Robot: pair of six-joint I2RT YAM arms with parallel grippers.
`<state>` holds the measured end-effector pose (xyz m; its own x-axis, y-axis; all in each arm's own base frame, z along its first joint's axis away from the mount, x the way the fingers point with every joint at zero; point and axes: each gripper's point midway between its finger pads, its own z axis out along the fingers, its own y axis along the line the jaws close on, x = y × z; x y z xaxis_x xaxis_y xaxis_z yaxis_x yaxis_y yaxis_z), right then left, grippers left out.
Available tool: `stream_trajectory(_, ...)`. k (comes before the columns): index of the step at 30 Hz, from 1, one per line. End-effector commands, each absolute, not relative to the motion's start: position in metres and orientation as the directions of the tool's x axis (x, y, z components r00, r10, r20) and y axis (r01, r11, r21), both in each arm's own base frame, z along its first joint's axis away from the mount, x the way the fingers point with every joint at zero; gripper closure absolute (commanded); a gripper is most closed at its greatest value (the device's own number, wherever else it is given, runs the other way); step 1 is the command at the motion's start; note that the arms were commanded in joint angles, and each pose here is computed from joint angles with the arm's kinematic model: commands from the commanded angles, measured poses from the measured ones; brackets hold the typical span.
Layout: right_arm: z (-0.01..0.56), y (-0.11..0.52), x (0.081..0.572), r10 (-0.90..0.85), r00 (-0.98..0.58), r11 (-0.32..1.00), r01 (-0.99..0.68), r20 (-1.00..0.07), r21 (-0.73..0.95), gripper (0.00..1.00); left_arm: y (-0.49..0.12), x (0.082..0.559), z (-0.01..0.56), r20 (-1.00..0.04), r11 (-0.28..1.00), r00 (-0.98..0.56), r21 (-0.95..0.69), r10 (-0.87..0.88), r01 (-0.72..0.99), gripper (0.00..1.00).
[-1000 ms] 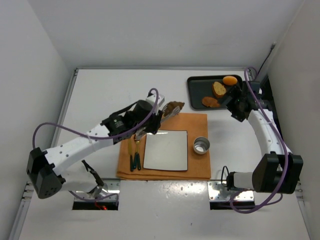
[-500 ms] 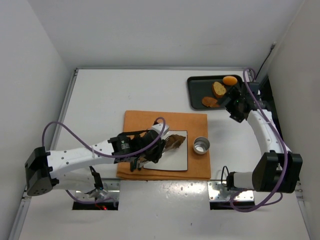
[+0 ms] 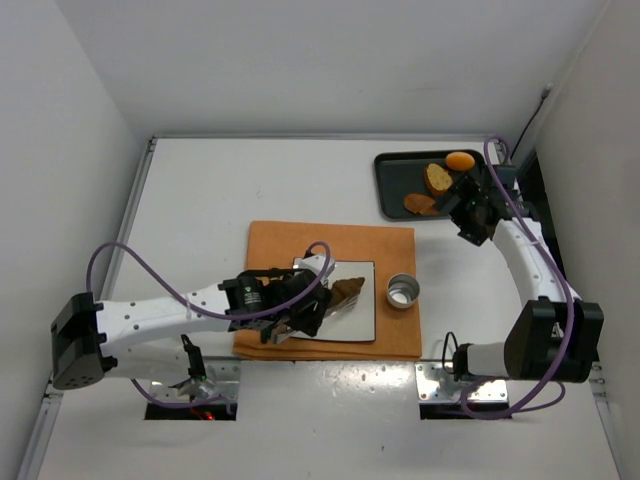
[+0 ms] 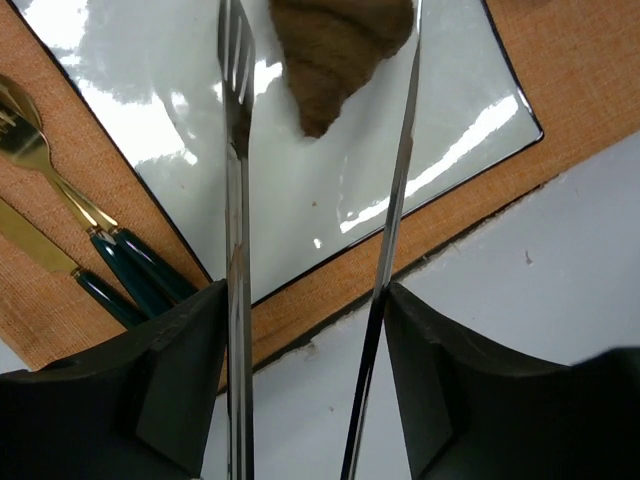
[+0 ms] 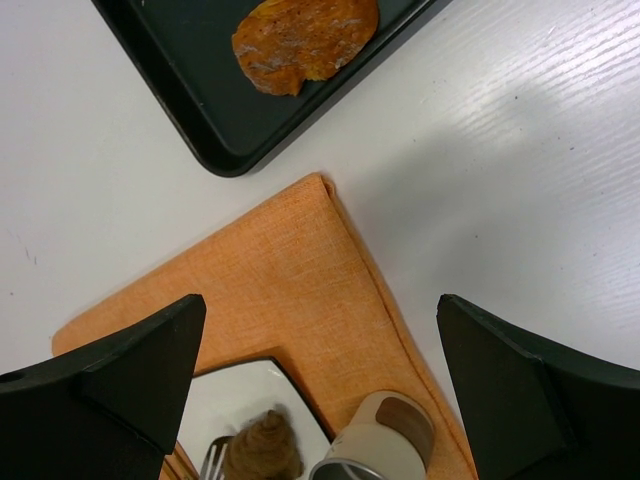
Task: Place the bread
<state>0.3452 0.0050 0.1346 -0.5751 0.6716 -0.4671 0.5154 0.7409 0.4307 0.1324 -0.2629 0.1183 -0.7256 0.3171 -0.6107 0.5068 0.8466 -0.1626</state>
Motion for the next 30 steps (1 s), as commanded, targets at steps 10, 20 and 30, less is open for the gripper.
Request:
stream_trajectory(10, 0.133, 0.013, 0.355, 0.659, -0.591, 0.751, 0.476, -0.466, 0.458, 0.00, -0.276, 0.140, 0.168, -0.666, 0.849, -0.699, -0.186, 0.260, 0.494, 0.26)
stream_trajectory(20, 0.136, 0.014, 0.359, 0.658, -0.586, 0.751, 0.463, -0.474, 0.471, 0.00, -0.272, 0.178, 0.232, -0.771, 0.874, -0.616, -0.177, 0.163, 0.453, 0.29)
stream_trajectory(30, 0.131, 0.018, 0.356, 0.657, -0.597, 0.750, 0.457, -0.460, 0.479, 0.00, -0.248, 0.283, 0.258, -0.875, 0.980, -0.480, -0.147, -0.066, 0.134, 0.41)
